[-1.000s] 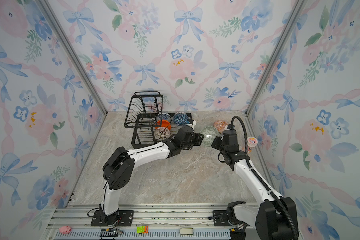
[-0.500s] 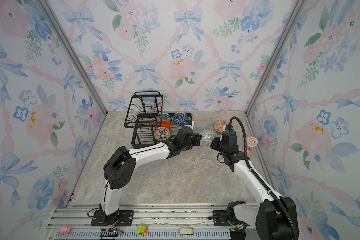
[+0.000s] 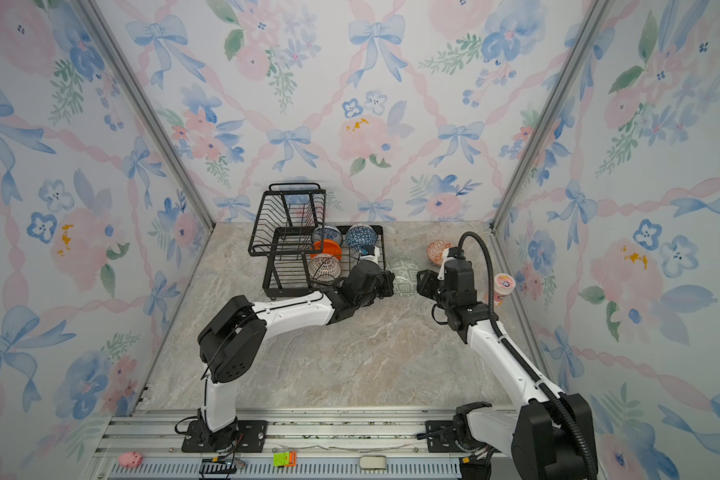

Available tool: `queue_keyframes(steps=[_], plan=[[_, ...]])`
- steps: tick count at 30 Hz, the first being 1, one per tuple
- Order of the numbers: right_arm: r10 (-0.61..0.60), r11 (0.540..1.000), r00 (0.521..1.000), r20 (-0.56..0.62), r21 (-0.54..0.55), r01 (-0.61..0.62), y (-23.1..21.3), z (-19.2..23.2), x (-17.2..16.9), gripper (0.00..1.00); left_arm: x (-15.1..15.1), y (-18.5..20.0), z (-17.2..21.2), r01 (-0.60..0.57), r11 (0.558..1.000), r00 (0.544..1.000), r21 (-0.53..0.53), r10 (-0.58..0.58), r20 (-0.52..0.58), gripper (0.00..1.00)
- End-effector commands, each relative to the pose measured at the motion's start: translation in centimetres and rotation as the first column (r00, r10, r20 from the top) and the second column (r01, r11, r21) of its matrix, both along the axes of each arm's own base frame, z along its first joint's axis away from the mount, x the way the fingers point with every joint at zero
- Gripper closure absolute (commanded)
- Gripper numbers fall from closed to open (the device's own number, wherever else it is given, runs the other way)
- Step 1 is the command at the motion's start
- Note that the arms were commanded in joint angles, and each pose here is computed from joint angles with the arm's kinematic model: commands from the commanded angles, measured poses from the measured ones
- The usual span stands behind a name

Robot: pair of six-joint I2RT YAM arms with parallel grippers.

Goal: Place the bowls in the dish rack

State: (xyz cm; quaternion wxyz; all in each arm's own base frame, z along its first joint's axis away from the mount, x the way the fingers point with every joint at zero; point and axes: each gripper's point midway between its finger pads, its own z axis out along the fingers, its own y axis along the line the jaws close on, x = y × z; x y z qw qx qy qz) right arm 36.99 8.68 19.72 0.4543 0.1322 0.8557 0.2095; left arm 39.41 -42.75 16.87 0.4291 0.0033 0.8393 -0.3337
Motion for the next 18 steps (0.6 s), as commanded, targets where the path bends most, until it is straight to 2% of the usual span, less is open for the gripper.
queue_keyframes(steps=[1,5,7,9,12,18], plan=[[-0.057,0.998,0.996,0.064,0.001,0.057,-1.1,1.3,0.6,0.42,0.3,1.4,3.5,-0.066,0.996,0.995,-0.052,0.069,0.069,1.00],[-0.063,0.998,0.996,0.068,0.004,0.063,-1.3,1.5,0.6,0.28,0.7,2.5,3.6,-0.125,0.990,0.988,-0.059,0.130,0.083,1.00],[-0.071,0.997,0.994,0.079,0.005,0.071,-1.5,1.8,0.4,0.13,1.0,3.0,3.7,-0.161,0.986,0.981,-0.049,0.165,0.097,1.00],[-0.080,0.997,0.992,0.097,0.002,0.080,-1.8,2.4,0.2,0.02,1.3,3.6,4.0,-0.197,0.979,0.973,-0.046,0.201,0.114,1.00],[-0.102,0.995,0.988,0.117,0.000,0.102,-2.4,3.8,-0.1,0.03,1.9,4.2,4.8,-0.246,0.968,0.955,-0.041,0.250,0.159,1.00],[-0.142,0.988,0.982,0.122,0.074,0.133,-3.3,6.9,-0.4,0.03,2.9,4.8,7.3,-0.318,0.946,0.906,-0.058,0.321,0.276,1.00]])
